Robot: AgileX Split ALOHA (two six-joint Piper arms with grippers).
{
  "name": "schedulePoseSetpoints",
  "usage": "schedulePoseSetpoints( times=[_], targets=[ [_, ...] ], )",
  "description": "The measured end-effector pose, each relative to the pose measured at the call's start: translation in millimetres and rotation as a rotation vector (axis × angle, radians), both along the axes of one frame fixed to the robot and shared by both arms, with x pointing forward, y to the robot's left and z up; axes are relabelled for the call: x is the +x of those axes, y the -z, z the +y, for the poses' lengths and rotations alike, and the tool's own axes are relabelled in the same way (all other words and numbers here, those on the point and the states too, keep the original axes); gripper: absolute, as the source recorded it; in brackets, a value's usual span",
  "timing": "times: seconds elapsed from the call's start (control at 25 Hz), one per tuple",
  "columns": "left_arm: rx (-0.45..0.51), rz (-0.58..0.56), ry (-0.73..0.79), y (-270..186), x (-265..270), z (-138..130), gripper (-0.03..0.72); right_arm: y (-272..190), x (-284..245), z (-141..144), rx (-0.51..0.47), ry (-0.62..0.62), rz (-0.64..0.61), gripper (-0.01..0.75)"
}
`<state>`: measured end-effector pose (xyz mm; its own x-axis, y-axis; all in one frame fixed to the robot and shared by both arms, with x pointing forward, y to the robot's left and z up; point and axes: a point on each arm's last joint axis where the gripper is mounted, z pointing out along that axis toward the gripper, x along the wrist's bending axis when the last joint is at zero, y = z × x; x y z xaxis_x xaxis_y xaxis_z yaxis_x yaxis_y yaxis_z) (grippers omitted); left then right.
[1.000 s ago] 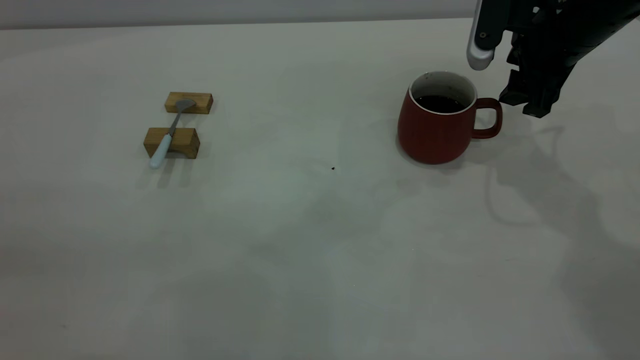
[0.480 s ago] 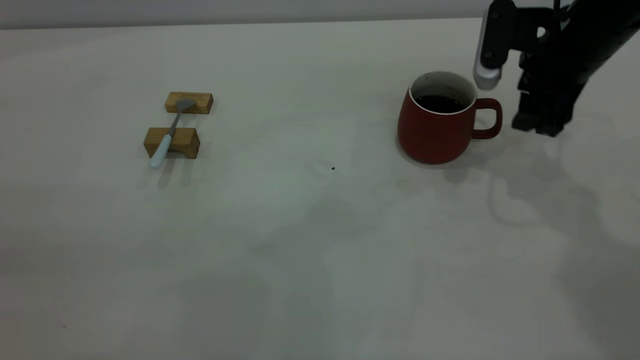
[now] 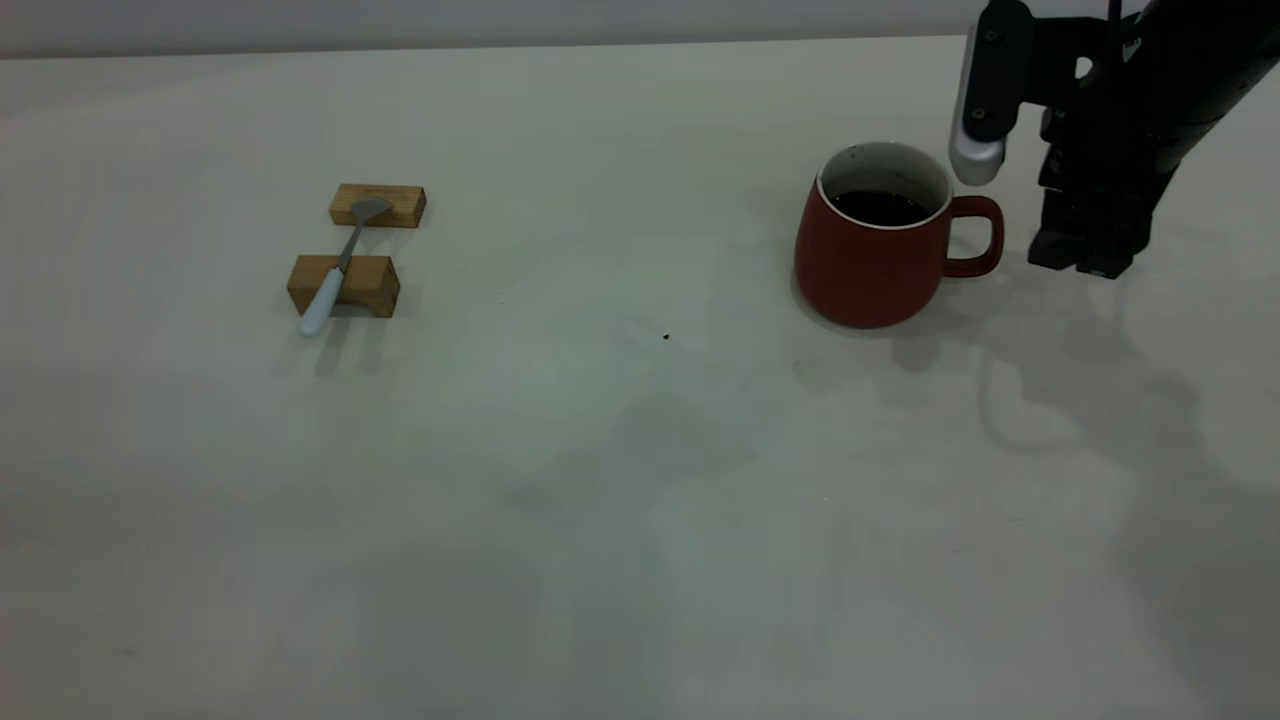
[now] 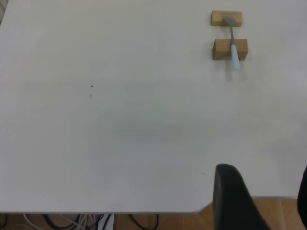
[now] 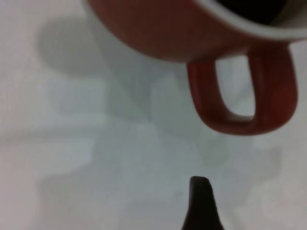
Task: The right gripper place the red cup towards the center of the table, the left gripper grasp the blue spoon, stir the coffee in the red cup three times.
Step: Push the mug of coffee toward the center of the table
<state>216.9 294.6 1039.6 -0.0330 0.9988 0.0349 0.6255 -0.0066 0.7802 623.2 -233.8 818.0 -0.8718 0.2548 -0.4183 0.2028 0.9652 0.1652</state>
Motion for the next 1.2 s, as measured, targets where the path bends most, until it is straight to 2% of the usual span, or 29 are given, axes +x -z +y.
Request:
schedulePoseSetpoints(
  times=[0.2, 0.68, 1.2],
  targets=[
    [0.0, 0.0, 0.0, 0.0, 0.0, 0.0, 0.406, 1.8, 4.5, 2.2, 0.023, -0.008, -0.057, 0.582],
    [0.0, 0.0, 0.0, 0.0, 0.0, 0.0, 0.406, 12.8, 2.8, 21.4, 0.043, -0.058, -0.084, 0.582],
    [-0.002, 0.0, -0.001, 0.0, 0.0, 0.0, 0.406, 16.0, -6.0, 64.5, 0.104, -0.114, -0.118, 0.582]
  ],
)
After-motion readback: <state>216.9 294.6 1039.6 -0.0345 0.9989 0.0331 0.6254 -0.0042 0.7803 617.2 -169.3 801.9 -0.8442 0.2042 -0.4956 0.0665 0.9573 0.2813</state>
